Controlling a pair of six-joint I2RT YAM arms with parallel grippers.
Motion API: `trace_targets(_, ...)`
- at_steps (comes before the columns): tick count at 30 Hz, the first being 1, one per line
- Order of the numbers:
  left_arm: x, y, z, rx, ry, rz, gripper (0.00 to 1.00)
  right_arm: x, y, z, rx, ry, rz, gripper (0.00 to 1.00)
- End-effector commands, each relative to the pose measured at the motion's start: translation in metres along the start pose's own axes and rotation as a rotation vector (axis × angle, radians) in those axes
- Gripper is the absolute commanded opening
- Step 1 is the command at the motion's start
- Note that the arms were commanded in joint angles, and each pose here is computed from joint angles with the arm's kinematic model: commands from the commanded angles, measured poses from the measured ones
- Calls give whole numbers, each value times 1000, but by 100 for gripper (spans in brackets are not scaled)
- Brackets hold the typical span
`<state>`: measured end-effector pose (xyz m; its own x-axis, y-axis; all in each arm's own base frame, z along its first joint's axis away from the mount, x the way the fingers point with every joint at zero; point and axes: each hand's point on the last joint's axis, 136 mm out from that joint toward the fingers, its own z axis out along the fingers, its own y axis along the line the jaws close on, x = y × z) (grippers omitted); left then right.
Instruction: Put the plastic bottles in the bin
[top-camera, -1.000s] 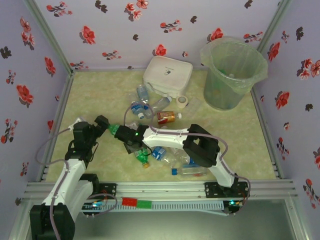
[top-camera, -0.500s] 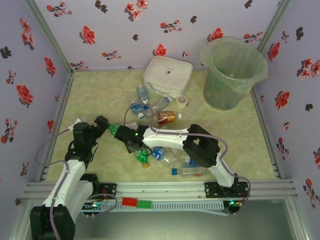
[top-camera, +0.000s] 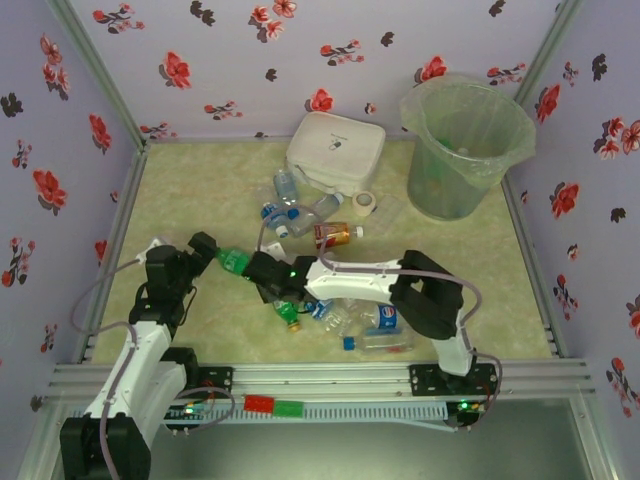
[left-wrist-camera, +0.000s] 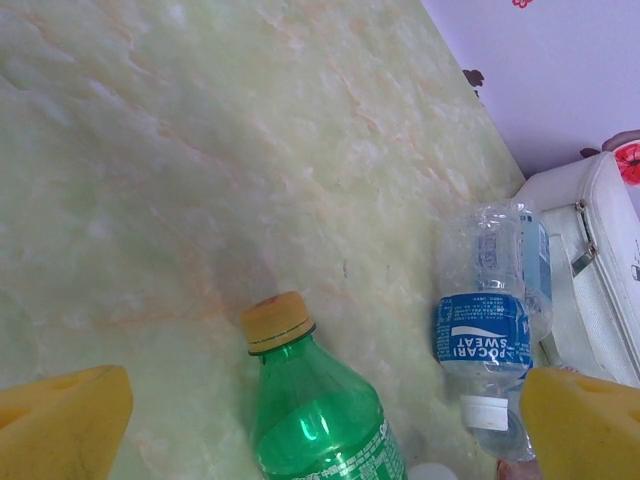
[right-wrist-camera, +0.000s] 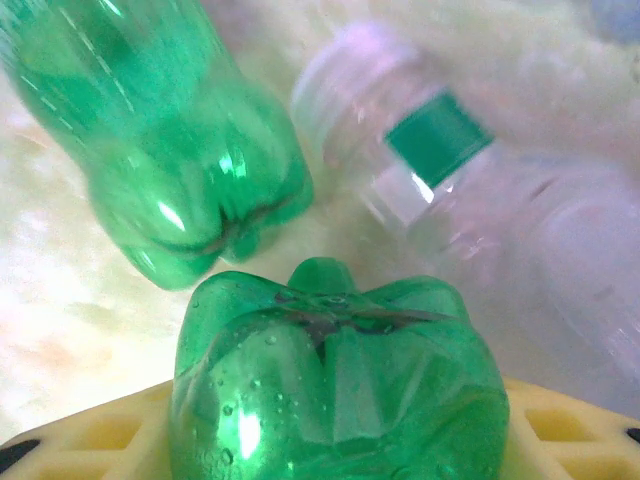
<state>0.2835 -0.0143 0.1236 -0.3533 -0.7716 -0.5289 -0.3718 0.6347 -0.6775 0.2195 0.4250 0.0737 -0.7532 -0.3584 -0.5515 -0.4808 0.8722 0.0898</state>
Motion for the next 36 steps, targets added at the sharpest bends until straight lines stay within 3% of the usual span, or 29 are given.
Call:
trace_targets(1, -12, -17, -5, 44, -18, 7, 100, -62, 15, -43, -192, -189, 68, 53)
trace_targets(8, -22, -52, -6, 160, -17, 31, 100, -153, -21, -95, -456, -375, 202, 52)
trace_targets(15, -7, -91, -4, 274, 33, 109, 100, -237, -122, -157, -392, -589, 241, 52)
trace_targets(21, 19, -123, 1, 326, 111, 259, 100, -276, -235, -226, -109, -759, 229, 53)
trace_targets(28, 61, -168, 6, 385, 232, 513, 100, -292, -352, -312, 307, -888, 258, 53)
trace_targets(32, 87, -174, 12, 374, 312, 617, 100, -286, -407, -332, 540, -896, 292, 52)
trace_targets(36, 109, -168, 16, 341, 388, 698, 100, -270, -462, -319, 717, -818, 360, 52)
